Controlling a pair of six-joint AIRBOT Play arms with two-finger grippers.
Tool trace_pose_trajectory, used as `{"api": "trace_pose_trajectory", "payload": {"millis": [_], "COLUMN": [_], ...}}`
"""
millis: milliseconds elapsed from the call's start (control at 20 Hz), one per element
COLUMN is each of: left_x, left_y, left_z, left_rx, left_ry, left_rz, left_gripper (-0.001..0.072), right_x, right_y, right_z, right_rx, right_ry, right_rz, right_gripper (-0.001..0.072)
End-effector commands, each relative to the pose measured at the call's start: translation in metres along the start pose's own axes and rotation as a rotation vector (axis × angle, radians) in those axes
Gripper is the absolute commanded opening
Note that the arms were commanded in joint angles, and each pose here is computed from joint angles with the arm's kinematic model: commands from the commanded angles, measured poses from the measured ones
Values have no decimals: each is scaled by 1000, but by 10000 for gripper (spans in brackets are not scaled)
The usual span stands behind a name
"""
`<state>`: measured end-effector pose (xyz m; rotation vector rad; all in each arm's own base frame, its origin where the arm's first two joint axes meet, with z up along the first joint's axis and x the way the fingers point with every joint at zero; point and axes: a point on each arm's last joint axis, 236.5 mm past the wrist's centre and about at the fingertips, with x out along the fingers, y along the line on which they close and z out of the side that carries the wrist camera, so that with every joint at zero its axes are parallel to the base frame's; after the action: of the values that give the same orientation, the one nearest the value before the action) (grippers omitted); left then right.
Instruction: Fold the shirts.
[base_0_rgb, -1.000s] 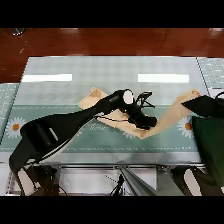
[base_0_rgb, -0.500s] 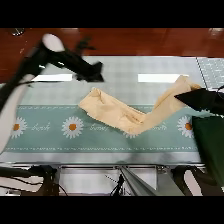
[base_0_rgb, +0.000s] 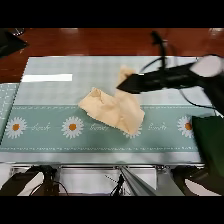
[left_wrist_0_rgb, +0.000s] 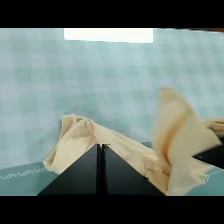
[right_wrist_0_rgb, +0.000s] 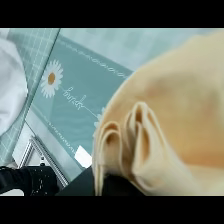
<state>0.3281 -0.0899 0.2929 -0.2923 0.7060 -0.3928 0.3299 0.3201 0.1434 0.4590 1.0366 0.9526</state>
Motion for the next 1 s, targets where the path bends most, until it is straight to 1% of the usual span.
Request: {"api": "trace_pose_trajectory", "payload": {"millis": [0, 200, 350, 450, 650, 750, 800, 850, 900, 950], "left_x": [-38, -12, 12, 23, 34, 38, 39, 40, 41, 42], "left_y": [-10, 10, 12, 12, 21, 24, 25, 26, 27, 28], "left_z": [-42, -128, -175, -192, -198, -197, -196, -196, -195, -195], "left_rx": [36, -76, -158, -202, -232, -239, -242, -245, -247, -248], "left_ry": [-53, 77, 176, 222, 220, 205, 200, 193, 189, 189], "left_rz": [25, 29, -28, -56, -46, -41, -39, -36, -35, -34], "left_gripper": [17, 18, 17, 17, 17, 17, 17, 18, 17, 18], "right_x": [102, 148, 161, 156, 147, 159, 170, 182, 196, 207], "right_y": [-1, -19, -22, -16, -2, -9, -18, -25, -31, -36], "right_z": [1, 17, 28, 40, 57, 49, 43, 37, 30, 23], "right_rx": [3, 42, 59, 35, 14, -9, 8, 27, 60, 84], "right_ry": [110, 131, 124, 98, 64, 77, 87, 93, 101, 113], "right_rz": [22, 26, 33, 38, 56, 11, -19, -28, -30, -22], "right_gripper": [26, 26, 26, 26, 26, 26, 27, 74, 259, 551]}}
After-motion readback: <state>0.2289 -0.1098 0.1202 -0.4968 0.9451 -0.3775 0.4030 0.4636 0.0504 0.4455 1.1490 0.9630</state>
